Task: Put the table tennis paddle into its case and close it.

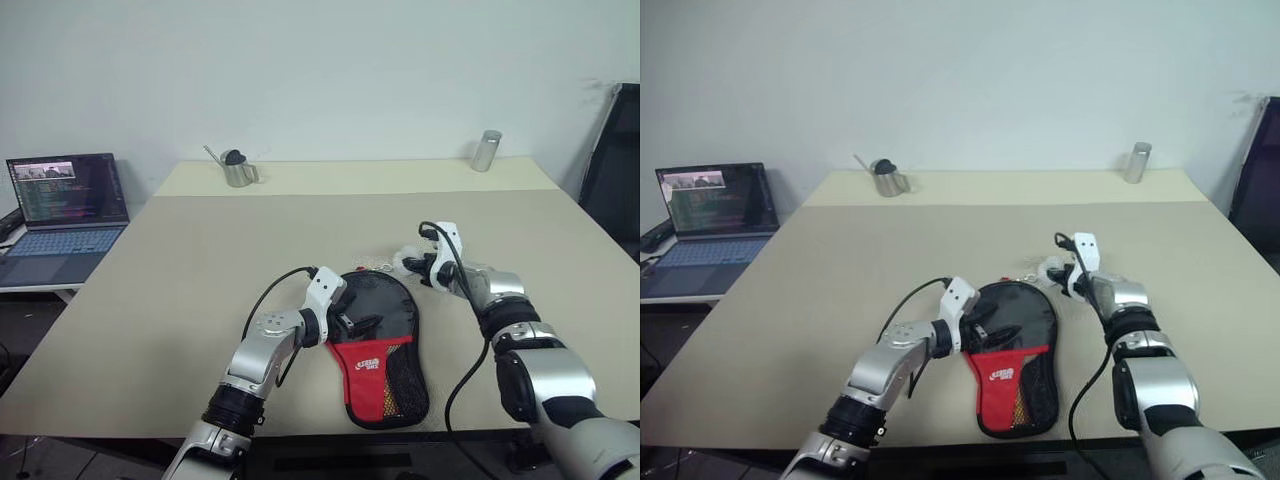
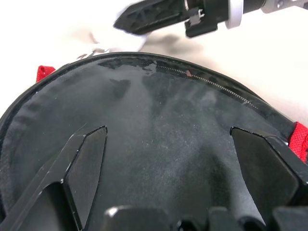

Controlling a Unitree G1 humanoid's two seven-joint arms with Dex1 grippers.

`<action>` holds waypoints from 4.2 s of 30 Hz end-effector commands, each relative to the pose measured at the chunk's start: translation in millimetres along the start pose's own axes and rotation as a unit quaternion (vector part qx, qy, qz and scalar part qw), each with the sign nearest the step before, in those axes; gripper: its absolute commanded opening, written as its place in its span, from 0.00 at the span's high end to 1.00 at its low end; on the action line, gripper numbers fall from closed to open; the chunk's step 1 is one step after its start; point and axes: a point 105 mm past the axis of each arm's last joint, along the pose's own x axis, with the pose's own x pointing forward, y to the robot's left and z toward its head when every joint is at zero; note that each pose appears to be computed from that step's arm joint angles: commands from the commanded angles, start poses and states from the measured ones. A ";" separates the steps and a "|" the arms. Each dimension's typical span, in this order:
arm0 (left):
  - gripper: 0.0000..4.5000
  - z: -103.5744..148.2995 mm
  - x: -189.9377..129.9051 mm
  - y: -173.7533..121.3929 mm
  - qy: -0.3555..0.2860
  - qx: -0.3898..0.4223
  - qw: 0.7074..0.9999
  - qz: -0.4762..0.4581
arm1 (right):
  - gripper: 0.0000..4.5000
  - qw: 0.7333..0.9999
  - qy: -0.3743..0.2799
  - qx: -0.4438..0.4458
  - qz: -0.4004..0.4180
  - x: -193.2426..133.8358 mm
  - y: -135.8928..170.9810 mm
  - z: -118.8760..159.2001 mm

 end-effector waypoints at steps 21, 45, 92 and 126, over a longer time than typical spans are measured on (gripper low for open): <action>0.00 -35.4 -1.4 3.2 0.064 -0.030 0.997 0.010 | 0.97 0.895 0.175 -0.346 0.220 -151.3 -26.3 -47.2; 0.00 -44.4 3.4 3.7 0.093 -0.026 0.995 0.009 | 0.97 0.786 0.297 -0.312 0.444 -219.9 46.0 -146.0; 0.00 58.4 -120.1 27.7 0.047 0.145 0.987 -0.043 | 0.01 0.984 0.033 -0.122 0.123 -57.6 39.8 -11.5; 0.00 62.1 -110.8 40.5 0.039 0.154 0.987 0.001 | 0.99 0.973 0.010 -0.196 0.125 -2.1 59.5 4.3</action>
